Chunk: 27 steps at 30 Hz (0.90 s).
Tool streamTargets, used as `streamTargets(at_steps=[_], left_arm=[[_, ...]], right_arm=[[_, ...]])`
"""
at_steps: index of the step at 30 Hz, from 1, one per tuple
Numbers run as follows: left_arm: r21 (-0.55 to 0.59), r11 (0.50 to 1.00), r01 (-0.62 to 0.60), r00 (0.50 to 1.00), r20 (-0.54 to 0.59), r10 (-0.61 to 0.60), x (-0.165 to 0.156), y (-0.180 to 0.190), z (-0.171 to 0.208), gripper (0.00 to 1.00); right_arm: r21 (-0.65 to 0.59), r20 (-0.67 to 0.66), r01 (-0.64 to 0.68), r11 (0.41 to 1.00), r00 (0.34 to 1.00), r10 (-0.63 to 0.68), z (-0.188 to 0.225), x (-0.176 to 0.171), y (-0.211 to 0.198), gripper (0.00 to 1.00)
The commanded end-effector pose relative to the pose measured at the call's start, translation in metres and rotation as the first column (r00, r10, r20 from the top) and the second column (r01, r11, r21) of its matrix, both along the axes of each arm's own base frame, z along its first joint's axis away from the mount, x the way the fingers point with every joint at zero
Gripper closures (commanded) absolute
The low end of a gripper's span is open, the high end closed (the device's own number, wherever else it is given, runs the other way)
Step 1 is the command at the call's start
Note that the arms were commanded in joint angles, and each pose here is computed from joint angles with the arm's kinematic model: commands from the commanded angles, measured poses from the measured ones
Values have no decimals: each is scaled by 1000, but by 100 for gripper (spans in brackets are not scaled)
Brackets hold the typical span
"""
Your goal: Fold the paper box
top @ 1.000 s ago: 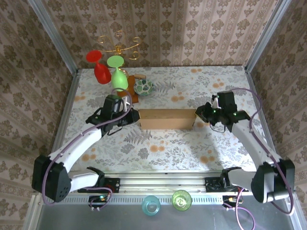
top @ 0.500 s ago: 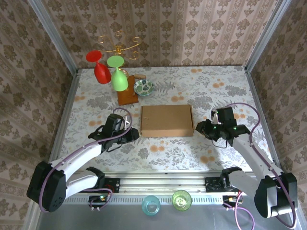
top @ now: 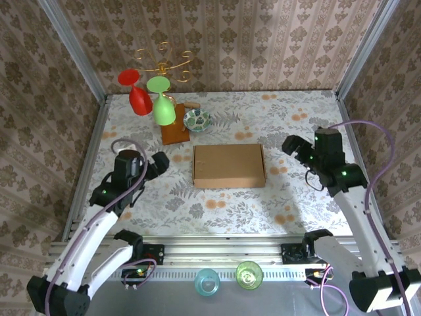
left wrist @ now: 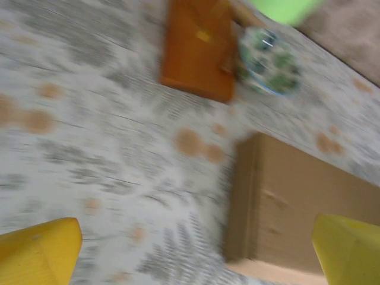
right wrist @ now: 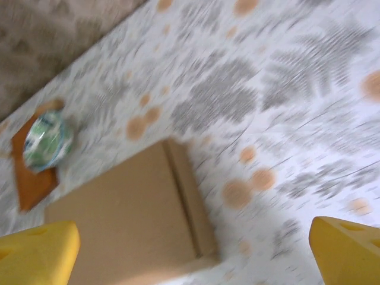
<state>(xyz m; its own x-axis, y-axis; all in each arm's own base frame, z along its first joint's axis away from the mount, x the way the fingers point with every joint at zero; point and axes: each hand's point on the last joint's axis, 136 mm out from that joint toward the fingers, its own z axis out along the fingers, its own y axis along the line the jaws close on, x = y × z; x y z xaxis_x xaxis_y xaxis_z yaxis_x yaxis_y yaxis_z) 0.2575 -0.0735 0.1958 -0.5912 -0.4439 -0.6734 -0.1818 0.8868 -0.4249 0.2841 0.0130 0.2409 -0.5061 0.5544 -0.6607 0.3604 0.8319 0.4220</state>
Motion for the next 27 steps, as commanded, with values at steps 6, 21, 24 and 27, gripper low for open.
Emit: streamTargets(at_steps=[6,21,24,27], left_arm=[[699,698,-156,982,186,33,26,83,-32,0],[557,828,64,953,212,-217,137,66,-81,0],[543,839,-24,926,329,-187,130,77,-88,0],[502,860,-90,894,422,-152,115,89,-91,0]], right_arm=[[-458,319,333,824,927,-197,-43,16,-83,0],[-511,180,-100,854,959,220,-134,120,-30,0],[-519,254,-77,851,937,240,-139,111,-28,0],[-512,254,-29,858,949,184,-139,107,-37,0]])
